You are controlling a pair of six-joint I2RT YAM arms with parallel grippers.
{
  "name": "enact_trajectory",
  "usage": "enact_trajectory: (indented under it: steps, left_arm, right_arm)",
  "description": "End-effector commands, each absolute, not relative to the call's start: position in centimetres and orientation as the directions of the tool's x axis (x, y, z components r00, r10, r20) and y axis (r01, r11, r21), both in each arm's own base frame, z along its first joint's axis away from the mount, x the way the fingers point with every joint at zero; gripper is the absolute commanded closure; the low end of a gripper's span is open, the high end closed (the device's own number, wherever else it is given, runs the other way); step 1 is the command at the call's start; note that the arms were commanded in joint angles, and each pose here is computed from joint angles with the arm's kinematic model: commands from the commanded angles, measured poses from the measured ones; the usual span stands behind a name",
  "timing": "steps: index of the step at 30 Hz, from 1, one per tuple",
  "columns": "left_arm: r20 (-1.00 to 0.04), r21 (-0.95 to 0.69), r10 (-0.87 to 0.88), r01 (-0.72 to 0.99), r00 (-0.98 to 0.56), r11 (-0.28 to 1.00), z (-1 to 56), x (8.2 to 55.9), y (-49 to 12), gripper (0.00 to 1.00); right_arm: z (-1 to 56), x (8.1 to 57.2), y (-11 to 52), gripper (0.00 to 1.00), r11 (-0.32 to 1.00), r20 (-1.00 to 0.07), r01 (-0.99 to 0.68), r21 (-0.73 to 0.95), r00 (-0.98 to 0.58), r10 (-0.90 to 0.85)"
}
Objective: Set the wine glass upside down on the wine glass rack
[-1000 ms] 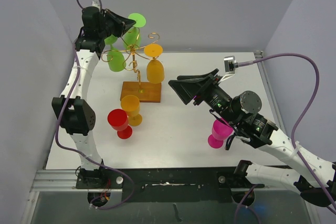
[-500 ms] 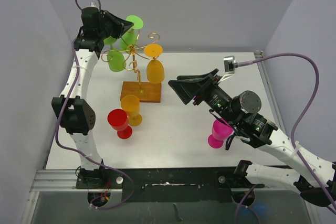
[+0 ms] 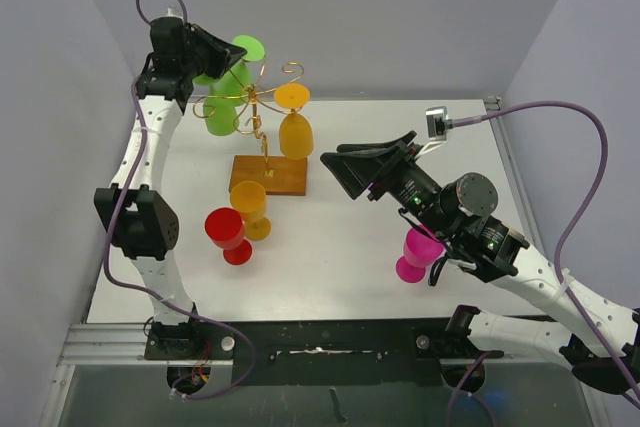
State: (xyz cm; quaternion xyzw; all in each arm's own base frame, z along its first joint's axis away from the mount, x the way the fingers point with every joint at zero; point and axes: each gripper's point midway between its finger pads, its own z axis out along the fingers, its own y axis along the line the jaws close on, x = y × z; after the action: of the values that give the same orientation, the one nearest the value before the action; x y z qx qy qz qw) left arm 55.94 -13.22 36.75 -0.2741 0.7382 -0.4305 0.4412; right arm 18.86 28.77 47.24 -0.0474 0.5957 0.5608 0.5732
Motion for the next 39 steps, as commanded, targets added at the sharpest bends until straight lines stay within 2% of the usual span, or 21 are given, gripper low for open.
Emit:
enact_trajectory:
  steps: [1, 10, 18, 31, 35, 39]
  left_arm:
    - [-0.492, -0.858, -0.778, 0.065, -0.391, 0.51, 41.5, 53.9, -12.4, 0.99]
    - [-0.493, -0.846, -0.764, 0.026, -0.415, 0.532, 40.5, 53.6, -12.2, 0.84]
    - [-0.519, -0.83, -0.762, 0.016, -0.387, 0.558, 41.2, 52.6, -11.5, 0.65]
    - [-0.534, -0.834, -0.757, 0.084, -0.377, 0.546, 43.6, 48.4, -11.7, 0.63]
    - [-0.559, -0.824, -0.743, 0.143, -0.369, 0.549, 44.9, 46.0, -11.9, 0.63]
    - [-0.638, -0.769, -0.678, 0.274, -0.365, 0.577, 45.7, 41.5, -12.7, 0.63]
  right_arm:
    - [49.4, 18.3, 28.3, 0.33, 0.335, -0.717, -0.724, 0.603, -0.308, 0.625]
    - [49.3, 18.4, 28.3, 0.33, 0.334, -0.714, -0.722, 0.606, -0.31, 0.627]
    - [49.3, 18.4, 28.2, 0.33, 0.334, -0.712, -0.72, 0.609, -0.309, 0.631]
    - [48.6, 18.8, 27.9, 0.33, 0.364, -0.714, -0.693, 0.622, -0.312, 0.627]
    - [46.1, 19.8, 27.6, 0.32, 0.463, -0.757, -0.638, 0.615, -0.315, 0.572]
    - [41.6, 21.6, 25.3, 0.33, 0.666, -0.829, -0.495, 0.559, -0.315, 0.462]
